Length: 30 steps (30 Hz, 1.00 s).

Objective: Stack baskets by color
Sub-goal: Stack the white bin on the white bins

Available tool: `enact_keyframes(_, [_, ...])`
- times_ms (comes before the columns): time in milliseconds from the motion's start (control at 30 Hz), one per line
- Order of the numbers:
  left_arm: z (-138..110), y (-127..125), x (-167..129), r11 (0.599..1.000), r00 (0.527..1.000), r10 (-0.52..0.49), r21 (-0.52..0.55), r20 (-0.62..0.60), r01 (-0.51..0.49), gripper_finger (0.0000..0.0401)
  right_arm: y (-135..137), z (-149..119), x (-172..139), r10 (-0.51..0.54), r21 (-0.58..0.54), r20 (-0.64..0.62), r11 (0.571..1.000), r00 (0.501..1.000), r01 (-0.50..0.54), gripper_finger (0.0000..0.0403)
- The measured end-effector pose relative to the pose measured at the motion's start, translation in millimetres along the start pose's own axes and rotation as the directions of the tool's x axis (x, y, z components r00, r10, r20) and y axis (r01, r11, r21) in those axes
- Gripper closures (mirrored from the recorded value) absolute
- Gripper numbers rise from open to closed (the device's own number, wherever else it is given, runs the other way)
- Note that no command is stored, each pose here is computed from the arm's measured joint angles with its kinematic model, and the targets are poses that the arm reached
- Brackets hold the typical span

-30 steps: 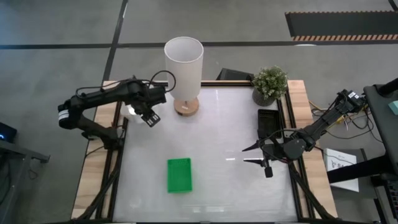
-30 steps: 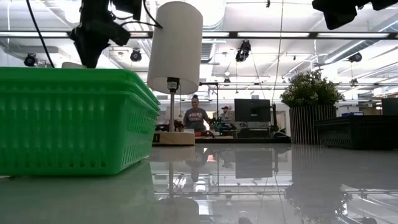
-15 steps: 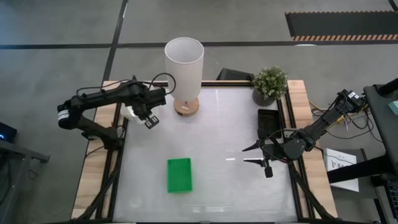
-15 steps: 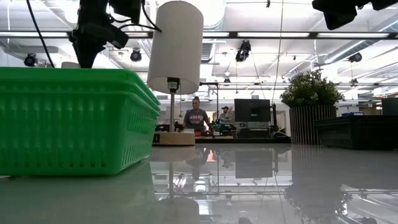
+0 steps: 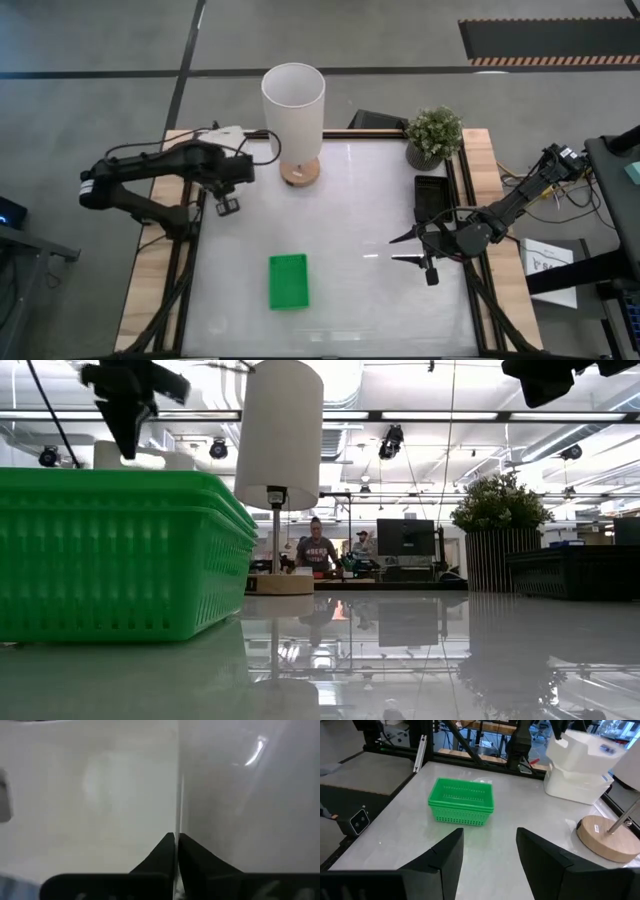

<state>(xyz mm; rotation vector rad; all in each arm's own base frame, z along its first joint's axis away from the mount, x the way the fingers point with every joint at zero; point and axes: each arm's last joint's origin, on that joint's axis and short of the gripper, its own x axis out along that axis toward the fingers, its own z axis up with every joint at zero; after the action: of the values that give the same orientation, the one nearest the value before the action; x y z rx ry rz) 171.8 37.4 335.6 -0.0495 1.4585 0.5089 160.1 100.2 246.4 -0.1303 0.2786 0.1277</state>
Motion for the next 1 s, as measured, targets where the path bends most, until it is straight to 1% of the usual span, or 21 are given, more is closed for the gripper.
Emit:
enact_keyframes(100, [-8,-3,-8,0.985,0.998,0.025,0.169,0.052,-0.033,0.0401,0,0,0,0.000,0.000,0.000,1.000,1.000,0.000,0.0227])
enact_keyframes(133, [-11,-3,-10,0.978,0.997,0.041,0.200,0.070,-0.054,0.0401,0,0,0,0.000,0.000,0.000,1.000,1.000,0.000,0.0227])
enact_keyframes(200, [-15,-1,-13,0.975,0.994,0.052,0.211,0.093,-0.071,0.0401,0,0,0,0.000,0.000,0.000,1.000,1.000,0.000,0.0227])
enact_keyframes(233, [-18,1,-14,0.970,0.993,0.051,0.233,0.103,-0.074,0.0401,0,0,0,-0.001,0.000,0.000,1.000,1.000,0.001,0.0227])
enact_keyframes(267, [-22,3,-14,0.955,0.992,0.054,0.286,0.110,-0.083,0.0401,0,0,0,0.000,0.000,0.000,1.000,1.000,0.000,0.0227])
enact_keyframes(300, [-26,4,-15,0.927,0.992,0.054,0.363,0.114,-0.092,0.0401,0,0,0,0.000,0.000,-0.001,1.000,1.000,0.000,0.0227])
enact_keyframes(333, [-30,5,-15,0.889,0.991,0.055,0.446,0.123,-0.104,0.0401,0,0,0,-0.001,0.000,-0.001,1.000,1.000,0.001,0.0227])
enact_keyframes(367, [-34,6,-15,0.854,0.990,0.057,0.507,0.131,-0.116,0.0401,0,0,0,0.000,0.000,-0.001,1.000,1.000,0.000,0.0227])
enact_keyframes(400, [-37,7,-15,0.836,0.989,0.056,0.536,0.136,-0.121,0.0401,0,0,0,-0.001,0.000,-0.001,1.000,1.000,0.001,0.0227])
enact_keyframes(467, [-41,8,-12,0.832,0.990,0.052,0.542,0.132,-0.116,0.0401,0,0,0,-0.001,0.000,-0.001,1.000,1.000,0.001,0.0227])
enact_keyframes(567, [-50,13,-10,0.845,0.989,0.063,0.519,0.137,-0.126,0.0401,0,0,0,-0.001,0.000,-0.001,1.000,1.000,0.001,0.0227])
enact_keyframes(700, [-63,18,-3,0.884,0.987,0.085,0.446,0.135,-0.137,0.0401,0,0,0,-0.001,-0.002,-0.001,1.000,1.000,0.001,0.0227])
enact_keyframes(733, [-65,18,-1,0.887,0.988,0.087,0.441,0.130,-0.136,0.0401,0,0,0,-0.001,-0.003,-0.001,1.000,1.000,0.001,0.0227])
enact_keyframes(867, [-70,16,9,0.883,0.990,0.095,0.450,0.103,-0.131,0.0401,0,0,0,-0.001,-0.003,-0.001,1.000,1.000,0.001,0.0227])
enact_keyframes(1000, [-72,15,20,0.877,0.989,0.134,0.457,0.067,-0.150,0.0401,0,0,0,-0.001,-0.003,-0.001,1.000,1.000,0.001,0.0227])
